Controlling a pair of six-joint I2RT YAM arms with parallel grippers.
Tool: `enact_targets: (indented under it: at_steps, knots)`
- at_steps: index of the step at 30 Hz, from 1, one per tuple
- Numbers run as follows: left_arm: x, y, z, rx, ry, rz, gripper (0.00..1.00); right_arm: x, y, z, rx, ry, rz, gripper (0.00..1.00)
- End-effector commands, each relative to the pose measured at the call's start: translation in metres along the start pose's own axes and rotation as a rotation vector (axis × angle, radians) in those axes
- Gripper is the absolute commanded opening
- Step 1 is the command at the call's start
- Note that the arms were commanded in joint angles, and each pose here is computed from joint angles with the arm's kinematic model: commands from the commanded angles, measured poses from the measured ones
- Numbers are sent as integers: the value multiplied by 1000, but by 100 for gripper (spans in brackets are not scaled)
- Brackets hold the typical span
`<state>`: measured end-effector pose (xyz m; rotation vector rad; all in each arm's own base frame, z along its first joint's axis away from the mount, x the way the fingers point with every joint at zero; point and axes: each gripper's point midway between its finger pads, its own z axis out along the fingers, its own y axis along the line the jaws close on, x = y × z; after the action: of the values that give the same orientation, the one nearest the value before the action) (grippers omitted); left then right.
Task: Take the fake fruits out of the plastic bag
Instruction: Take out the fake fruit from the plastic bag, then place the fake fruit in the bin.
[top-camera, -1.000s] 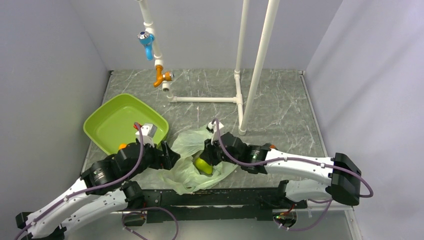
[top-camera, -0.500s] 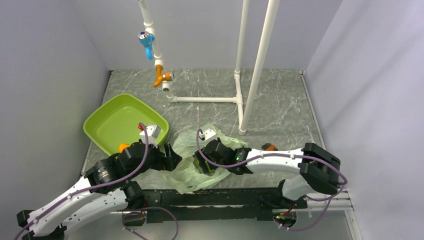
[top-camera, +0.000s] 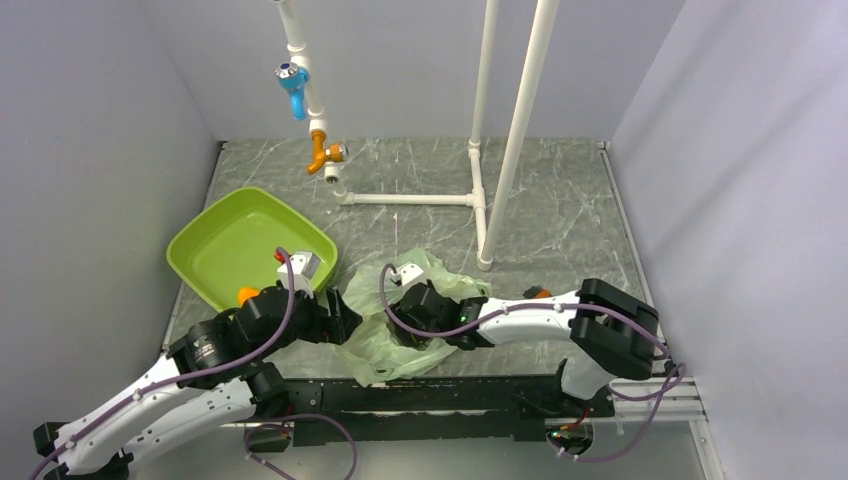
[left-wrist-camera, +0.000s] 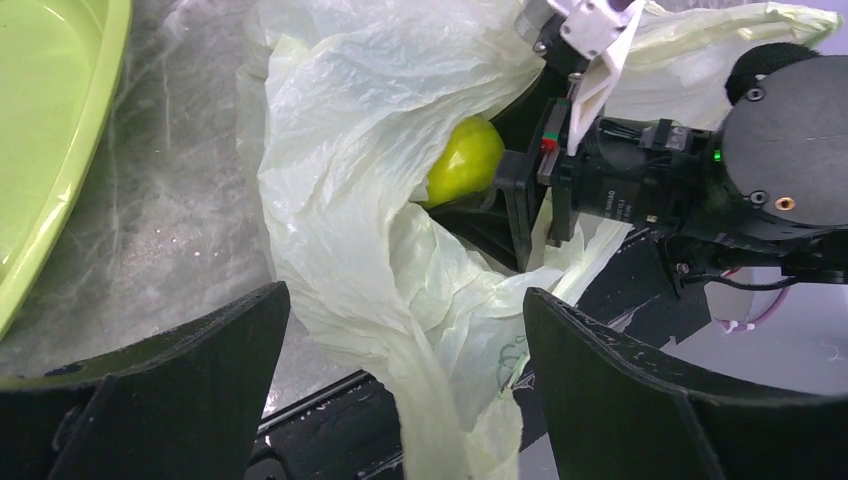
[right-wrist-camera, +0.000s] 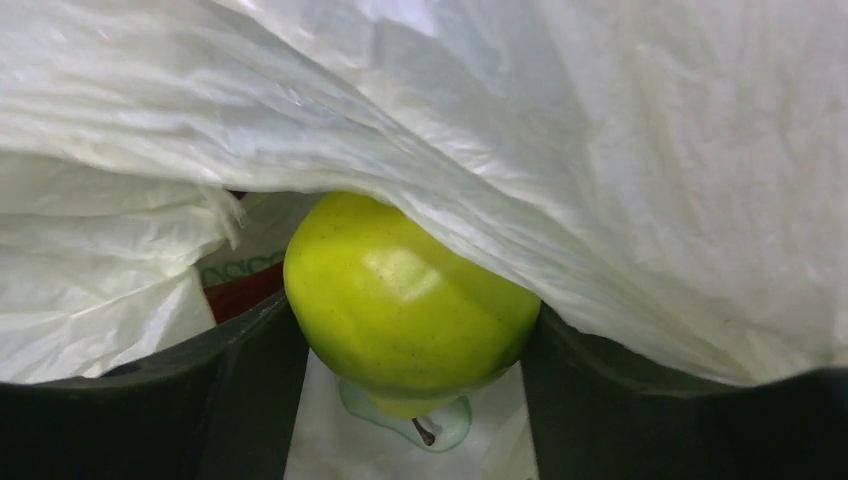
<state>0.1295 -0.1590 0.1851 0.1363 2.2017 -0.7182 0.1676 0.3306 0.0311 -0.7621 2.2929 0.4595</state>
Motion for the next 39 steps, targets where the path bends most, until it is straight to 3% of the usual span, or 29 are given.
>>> enact_targets:
  at_steps: [1, 5, 10, 16, 21, 30, 33, 36, 39]
  knots:
    - [-5, 1, -4, -10, -19, -23, 93, -52, 15, -20, -47, -155, 30, 55]
    - [-12, 10, -10, -55, -56, -42, 92, -78, 16, -49, -70, -238, 68, 23]
    - [-25, 20, -26, -86, -127, -68, 92, -117, 24, -94, -141, -349, 102, 9]
    - [-45, 20, -53, -55, -208, -81, 92, -174, 44, -130, -238, -478, 121, 7]
    - [-57, 17, -80, -7, -251, -99, 92, -226, 78, -123, -306, -529, 90, 7]
    - [-67, 16, -116, 79, -320, -145, 93, -270, 136, -22, -327, -498, 52, 6]
    - [-62, 19, -117, 70, -303, -146, 93, -276, 149, 10, -316, -478, 40, 11]
    - [-59, 19, -116, 68, -287, -146, 92, -279, 159, 39, -304, -452, 35, 32]
    - [-56, 19, -112, 70, -278, -146, 92, -281, 172, 62, -320, -408, 31, 73]
